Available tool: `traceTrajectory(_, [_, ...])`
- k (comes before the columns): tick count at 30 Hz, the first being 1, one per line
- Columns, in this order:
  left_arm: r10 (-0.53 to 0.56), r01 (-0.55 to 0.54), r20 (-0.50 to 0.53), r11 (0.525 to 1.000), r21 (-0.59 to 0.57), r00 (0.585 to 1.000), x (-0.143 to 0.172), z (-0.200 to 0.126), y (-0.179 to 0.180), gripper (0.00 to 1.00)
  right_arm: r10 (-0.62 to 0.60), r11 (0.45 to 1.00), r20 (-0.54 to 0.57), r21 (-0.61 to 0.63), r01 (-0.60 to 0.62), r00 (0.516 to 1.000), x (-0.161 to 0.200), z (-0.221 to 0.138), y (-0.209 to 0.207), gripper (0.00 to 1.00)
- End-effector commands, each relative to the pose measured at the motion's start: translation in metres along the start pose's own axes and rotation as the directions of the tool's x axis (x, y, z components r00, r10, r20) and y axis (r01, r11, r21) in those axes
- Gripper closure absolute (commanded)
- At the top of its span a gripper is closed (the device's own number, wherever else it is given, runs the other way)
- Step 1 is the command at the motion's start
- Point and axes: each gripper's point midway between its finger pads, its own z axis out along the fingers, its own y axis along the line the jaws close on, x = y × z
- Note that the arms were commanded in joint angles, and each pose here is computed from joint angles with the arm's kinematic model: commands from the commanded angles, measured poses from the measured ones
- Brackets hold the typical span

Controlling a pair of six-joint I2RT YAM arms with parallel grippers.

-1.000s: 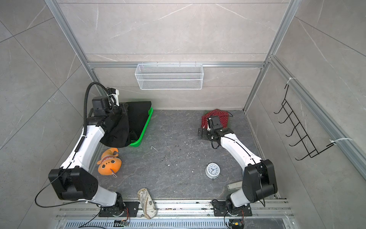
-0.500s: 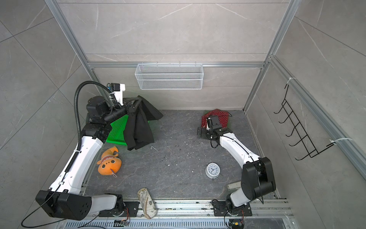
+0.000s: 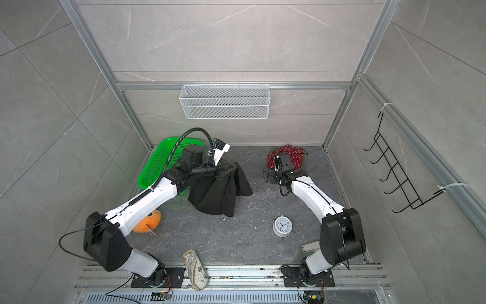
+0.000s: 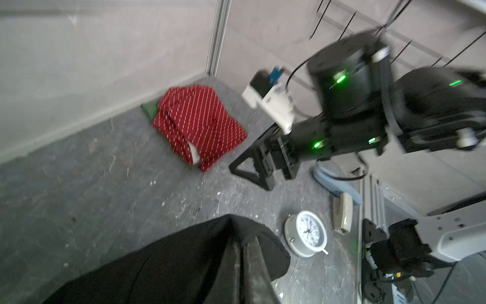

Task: Fold and stack skirts
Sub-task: Flatten out the skirt at the center of the table.

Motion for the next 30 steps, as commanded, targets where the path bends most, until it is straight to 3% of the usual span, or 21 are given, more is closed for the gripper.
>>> traceTrajectory(1, [0.015, -0.019, -0.066, 0.998, -0.065, 0.998, 0.017, 0.013, 0.012, 1.00, -0.032, 0.999, -0.012, -0.027, 0.032, 0.999, 0.007, -0.001, 0.005, 0.00])
traceTrajectory(9, [-0.085, 0.048, -0.163, 0.975, -0.217, 0.983, 0.044, 0.023, 0.046, 1.00, -0.044, 0.974, -0.076, -0.224, 0.026, 0.996, 0.034, -0.010, 0.033, 0.00])
traceTrajectory(15, [-0.157, 0.086, -0.199, 0.942, -0.324, 0.967, 0.059, 0.018, 0.064, 1.00, -0.071, 0.945, -0.110, -0.327, 0.032, 0.991, 0.055, -0.012, 0.053, 0.15])
traceTrajectory(18, [-0.196, 0.111, -0.206, 0.924, -0.365, 0.959, 0.066, 0.016, 0.072, 1.00, -0.073, 0.926, -0.124, -0.377, 0.021, 0.990, 0.063, -0.011, 0.063, 0.18])
traceTrajectory(30, [-0.249, 0.151, -0.207, 0.905, -0.398, 0.946, 0.077, 0.014, 0.080, 1.00, -0.101, 0.869, -0.208, -0.495, -0.016, 0.973, 0.095, 0.014, 0.115, 0.18])
